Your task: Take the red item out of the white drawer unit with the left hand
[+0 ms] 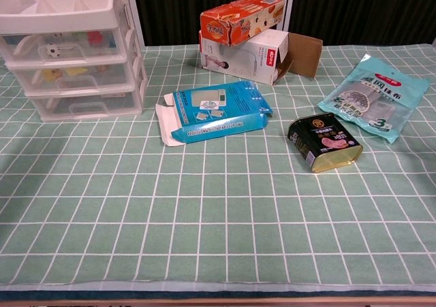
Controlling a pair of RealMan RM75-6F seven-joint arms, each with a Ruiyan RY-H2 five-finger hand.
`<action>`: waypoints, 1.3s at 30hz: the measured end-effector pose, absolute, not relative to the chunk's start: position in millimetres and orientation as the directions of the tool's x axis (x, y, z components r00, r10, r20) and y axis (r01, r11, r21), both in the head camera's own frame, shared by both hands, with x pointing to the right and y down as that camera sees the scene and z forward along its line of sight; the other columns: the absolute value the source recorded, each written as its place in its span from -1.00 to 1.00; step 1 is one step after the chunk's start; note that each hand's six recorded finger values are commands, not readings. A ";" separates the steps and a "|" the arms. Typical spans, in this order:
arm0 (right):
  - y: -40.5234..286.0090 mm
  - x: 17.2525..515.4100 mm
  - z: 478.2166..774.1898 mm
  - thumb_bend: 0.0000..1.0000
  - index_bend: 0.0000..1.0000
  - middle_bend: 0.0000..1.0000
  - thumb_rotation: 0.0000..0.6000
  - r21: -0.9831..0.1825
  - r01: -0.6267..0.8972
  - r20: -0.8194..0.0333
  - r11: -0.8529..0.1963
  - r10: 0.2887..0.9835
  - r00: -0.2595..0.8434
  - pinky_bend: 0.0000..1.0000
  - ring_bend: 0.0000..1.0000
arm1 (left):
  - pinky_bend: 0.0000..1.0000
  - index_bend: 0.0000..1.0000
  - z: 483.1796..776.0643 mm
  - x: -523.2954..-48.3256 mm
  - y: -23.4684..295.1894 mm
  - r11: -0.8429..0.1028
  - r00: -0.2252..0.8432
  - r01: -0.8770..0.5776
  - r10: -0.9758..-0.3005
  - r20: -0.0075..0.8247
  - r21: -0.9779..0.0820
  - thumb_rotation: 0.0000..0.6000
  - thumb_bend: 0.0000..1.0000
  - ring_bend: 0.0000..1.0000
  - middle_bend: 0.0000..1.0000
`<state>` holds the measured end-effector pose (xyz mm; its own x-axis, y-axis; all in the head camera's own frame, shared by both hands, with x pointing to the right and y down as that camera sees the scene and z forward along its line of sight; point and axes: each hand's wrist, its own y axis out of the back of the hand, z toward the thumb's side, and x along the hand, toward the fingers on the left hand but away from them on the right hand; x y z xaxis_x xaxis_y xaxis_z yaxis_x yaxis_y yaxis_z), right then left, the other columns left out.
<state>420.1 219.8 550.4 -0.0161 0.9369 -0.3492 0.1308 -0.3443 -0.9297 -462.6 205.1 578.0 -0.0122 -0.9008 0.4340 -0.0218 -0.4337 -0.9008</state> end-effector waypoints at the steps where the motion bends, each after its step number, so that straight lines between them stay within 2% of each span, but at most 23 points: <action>1: 219.8 420.2 550.3 -0.94 -1.00 -1.00 1.00 -0.930 0.131 -0.349 -0.344 0.937 -0.016 -0.55 -1.00 | -1.00 -1.00 577.8 -462.4 205.1 -0.433 -0.012 -0.022 -0.901 0.433 -0.901 1.00 -0.96 -1.00 -1.00; 23: 221.9 418.4 549.4 -0.94 -1.00 -1.00 1.00 -0.926 0.142 -0.355 -0.350 0.935 -0.010 -0.55 -1.00 | -0.97 -1.00 578.7 -459.2 206.2 -0.445 -0.008 -0.036 -0.895 0.445 -0.895 1.00 -0.93 -1.00 -1.00; 24: 222.0 418.5 549.3 -0.94 -1.00 -1.00 1.00 -0.926 0.142 -0.355 -0.350 0.935 -0.010 -0.55 -1.00 | -0.82 -1.00 578.9 -458.6 206.2 -0.446 -0.008 -0.039 -0.895 0.447 -0.894 1.00 -0.88 -0.96 -0.97; 26: 222.0 419.0 549.1 -0.94 -1.00 -1.00 1.00 -0.925 0.146 -0.355 -0.350 0.935 -0.011 -0.55 -1.00 | -0.33 -1.00 579.6 -456.2 205.6 -0.450 -0.005 -0.050 -0.892 0.451 -0.891 1.00 -0.71 -0.63 -0.68; 28: 222.2 419.6 548.8 -0.94 -1.00 -1.00 1.00 -0.924 0.151 -0.356 -0.350 0.934 -0.013 -0.55 -1.00 | 0.33 -1.00 579.5 -452.9 203.0 -0.447 -0.001 -0.060 -0.894 0.448 -0.892 1.00 -0.43 0.04 -0.02; 30: 222.4 419.7 548.7 -0.94 -1.00 -1.00 1.00 -0.923 0.155 -0.358 -0.352 0.934 -0.012 -0.55 -1.00 | 0.64 -1.00 579.5 -447.4 198.9 -0.440 0.006 -0.080 -0.897 0.441 -0.894 1.00 -0.27 0.44 0.40; 31: 222.6 419.6 548.9 -0.94 -1.00 -1.00 1.00 -0.922 0.157 -0.360 -0.355 0.933 -0.010 -0.55 -1.00 | 0.75 -1.00 580.1 -444.8 197.8 -0.441 0.008 -0.094 -0.897 0.442 -0.893 1.00 -0.22 0.58 0.56; 33: 222.8 419.3 549.1 -0.94 -1.00 -1.00 1.00 -0.920 0.161 -0.364 -0.358 0.931 -0.008 -0.55 -1.00 | 0.86 -1.00 583.8 -438.4 196.3 -0.458 0.007 -0.148 -0.887 0.463 -0.876 1.00 -0.17 0.72 0.70; 39: 222.9 419.6 549.2 -0.94 -1.00 -1.00 1.00 -0.916 0.167 -0.371 -0.365 0.929 -0.008 -0.55 -1.00 | 0.98 -1.00 609.6 -417.6 187.8 -0.550 -0.033 -0.398 -0.791 0.610 -0.734 1.00 -0.09 0.87 0.85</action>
